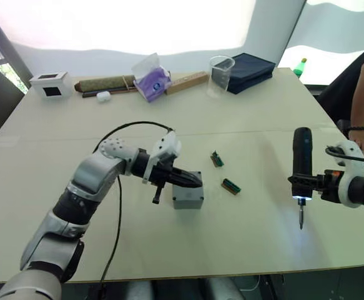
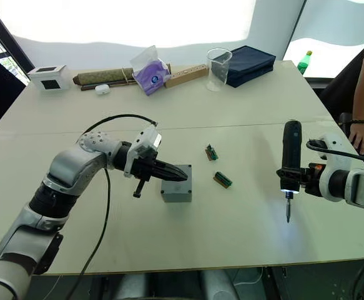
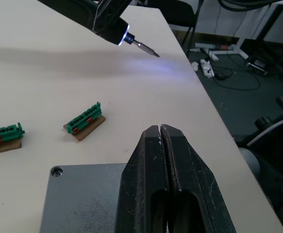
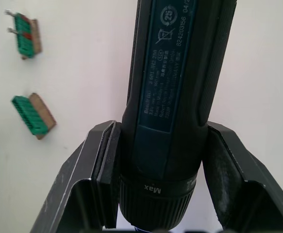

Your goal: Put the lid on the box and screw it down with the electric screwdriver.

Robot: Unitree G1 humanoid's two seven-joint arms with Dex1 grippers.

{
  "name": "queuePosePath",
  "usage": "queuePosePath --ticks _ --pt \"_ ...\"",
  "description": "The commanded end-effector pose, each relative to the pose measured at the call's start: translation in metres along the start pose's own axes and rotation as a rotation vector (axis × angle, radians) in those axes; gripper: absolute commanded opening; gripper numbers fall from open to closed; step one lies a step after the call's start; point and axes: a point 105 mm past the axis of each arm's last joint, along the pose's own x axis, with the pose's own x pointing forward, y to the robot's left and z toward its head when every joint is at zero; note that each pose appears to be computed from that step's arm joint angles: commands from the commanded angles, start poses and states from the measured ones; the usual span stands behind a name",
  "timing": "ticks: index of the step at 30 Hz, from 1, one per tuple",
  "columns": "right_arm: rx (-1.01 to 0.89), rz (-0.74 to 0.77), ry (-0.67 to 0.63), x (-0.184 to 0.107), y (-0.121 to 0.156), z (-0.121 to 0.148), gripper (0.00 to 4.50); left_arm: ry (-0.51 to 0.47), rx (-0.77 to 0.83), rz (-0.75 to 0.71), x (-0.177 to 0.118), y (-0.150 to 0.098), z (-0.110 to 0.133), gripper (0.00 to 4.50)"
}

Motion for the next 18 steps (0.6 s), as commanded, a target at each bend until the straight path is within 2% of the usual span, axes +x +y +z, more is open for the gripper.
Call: queuePosePath --ticks 1,8,9,10,13,16,18 --pt "0.015 -0.016 0.044 0.004 -0.005 -0.005 2.1 0.002 0.034 -0.002 0.001 0.0 0.004 0.0" --pt "0.034 -0.056 0.119 0.018 -0.019 -0.011 2.1 0.024 0.036 0.023 0.004 0.003 -0.003 0.0" --pt "0.021 -0.053 0.127 0.018 -0.019 -0.012 3.08 0.029 0.033 0.023 0.004 0.002 -0.005 0.0" --pt "0.01 -0.051 0.137 0.018 -0.019 -0.013 3.26 0.032 0.029 0.023 0.003 0.001 -0.006 0.0" --pt "-0.007 -0.056 0.148 0.018 -0.02 -0.014 4.34 0.034 0.023 0.025 0.002 0.0 -0.007 0.0" --pt "-0.045 -0.082 0.134 0.014 -0.023 -0.01 4.48 0.039 0.018 0.044 -0.002 0.005 -0.009 0.0" --pt "-0.087 -0.081 0.066 0.007 -0.018 0.007 4.48 0.047 0.018 0.063 -0.006 0.009 -0.009 0.0"
